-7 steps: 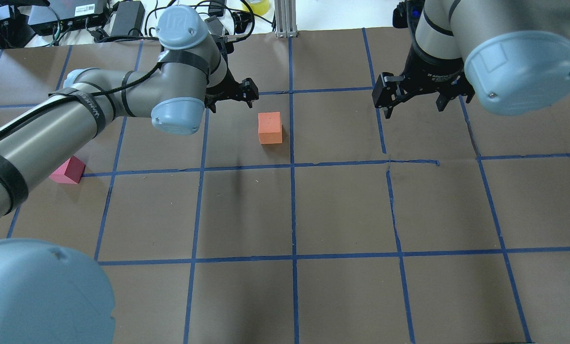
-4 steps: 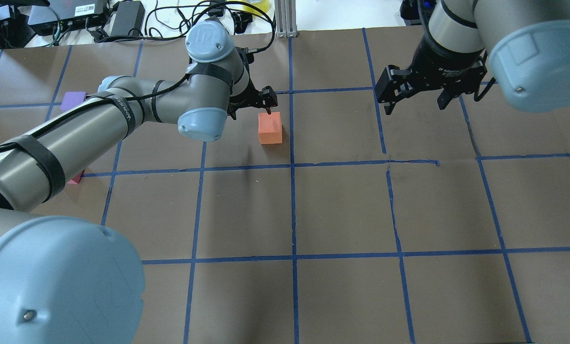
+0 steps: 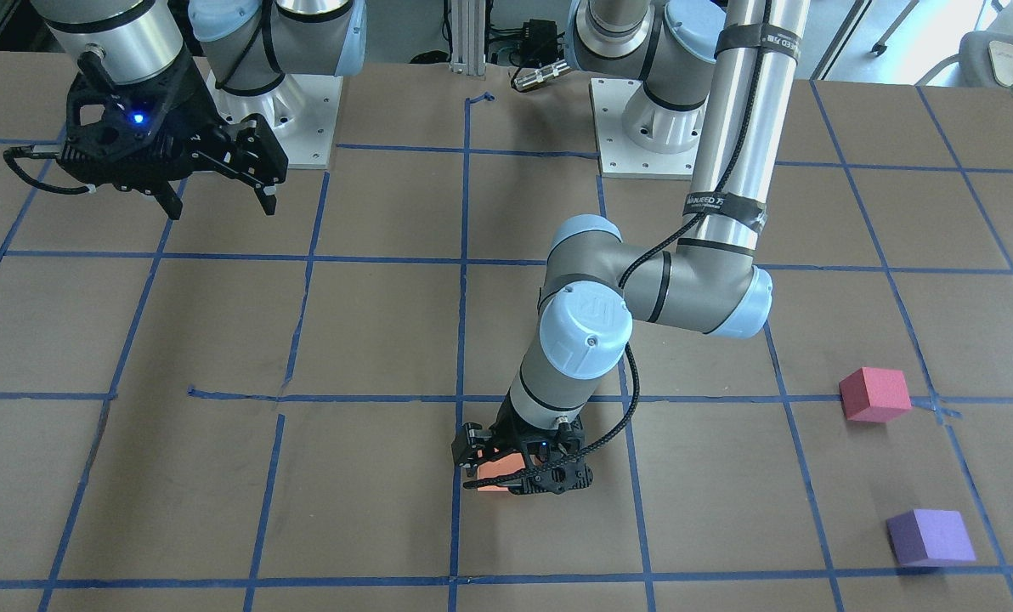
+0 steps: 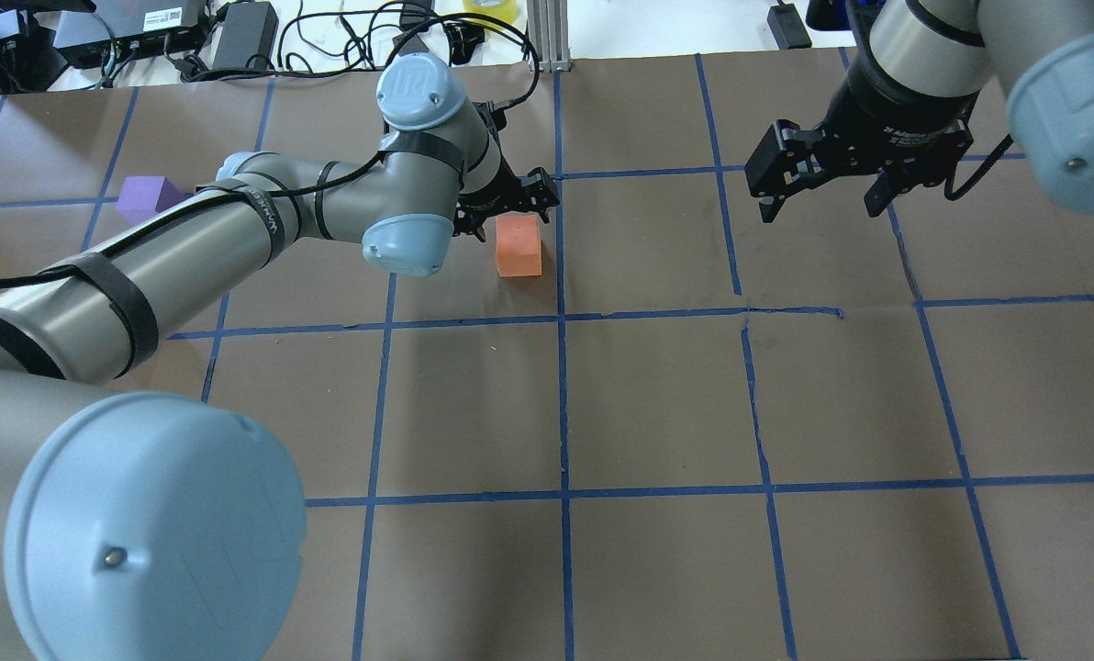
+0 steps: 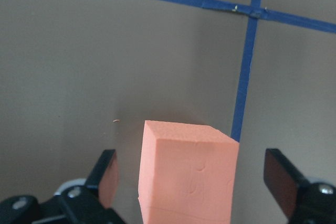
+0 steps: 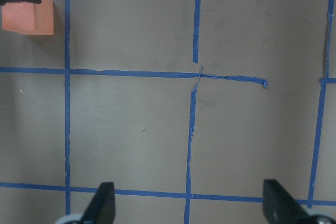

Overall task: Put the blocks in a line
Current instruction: 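Grasp the orange cube with the left gripper and carry it toward the purple cube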

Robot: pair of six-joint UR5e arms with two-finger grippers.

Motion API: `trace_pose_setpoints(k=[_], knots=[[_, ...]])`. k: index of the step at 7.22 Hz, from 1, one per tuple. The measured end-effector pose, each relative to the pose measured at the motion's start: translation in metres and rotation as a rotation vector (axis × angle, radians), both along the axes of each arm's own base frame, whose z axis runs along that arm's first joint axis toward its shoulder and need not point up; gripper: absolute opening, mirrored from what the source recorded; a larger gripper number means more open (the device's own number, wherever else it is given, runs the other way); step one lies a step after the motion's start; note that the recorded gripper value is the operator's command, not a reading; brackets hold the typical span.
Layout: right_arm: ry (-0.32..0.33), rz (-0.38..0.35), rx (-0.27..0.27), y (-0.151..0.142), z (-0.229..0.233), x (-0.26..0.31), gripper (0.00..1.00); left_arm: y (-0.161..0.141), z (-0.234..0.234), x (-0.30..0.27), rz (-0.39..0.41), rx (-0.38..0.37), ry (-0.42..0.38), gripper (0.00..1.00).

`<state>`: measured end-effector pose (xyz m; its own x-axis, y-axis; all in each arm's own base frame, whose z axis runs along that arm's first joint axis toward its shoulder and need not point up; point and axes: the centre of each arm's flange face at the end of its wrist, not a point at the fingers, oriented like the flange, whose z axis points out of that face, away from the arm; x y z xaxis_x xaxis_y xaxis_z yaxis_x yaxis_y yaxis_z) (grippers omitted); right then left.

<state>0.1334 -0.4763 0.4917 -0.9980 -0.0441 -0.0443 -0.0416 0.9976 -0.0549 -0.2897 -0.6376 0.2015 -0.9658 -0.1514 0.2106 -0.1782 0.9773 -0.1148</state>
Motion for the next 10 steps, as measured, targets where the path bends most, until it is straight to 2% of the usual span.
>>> trace_pose_setpoints(k=[1,2,4,6,8,10], knots=[[0.005,-0.003,0.000,0.001,0.000,0.000,1.00,0.004,-0.018,-0.004,0.006,0.031,-0.010,0.33],[0.009,-0.003,-0.001,0.002,0.002,0.001,1.00,0.007,-0.030,-0.005,0.009,0.046,-0.026,0.17],[0.013,-0.008,0.007,0.007,0.004,0.002,1.00,0.005,-0.030,-0.003,-0.001,0.029,-0.053,0.15],[0.013,-0.029,0.018,0.009,0.004,0.002,1.00,-0.007,-0.014,0.028,-0.066,-0.023,-0.147,0.15],[0.013,-0.035,0.025,0.008,0.001,0.001,1.00,-0.031,0.009,0.102,-0.098,-0.062,-0.226,0.15],[0.014,-0.037,0.027,0.008,0.000,0.000,1.00,-0.051,0.028,0.199,-0.103,-0.085,-0.262,0.15]])
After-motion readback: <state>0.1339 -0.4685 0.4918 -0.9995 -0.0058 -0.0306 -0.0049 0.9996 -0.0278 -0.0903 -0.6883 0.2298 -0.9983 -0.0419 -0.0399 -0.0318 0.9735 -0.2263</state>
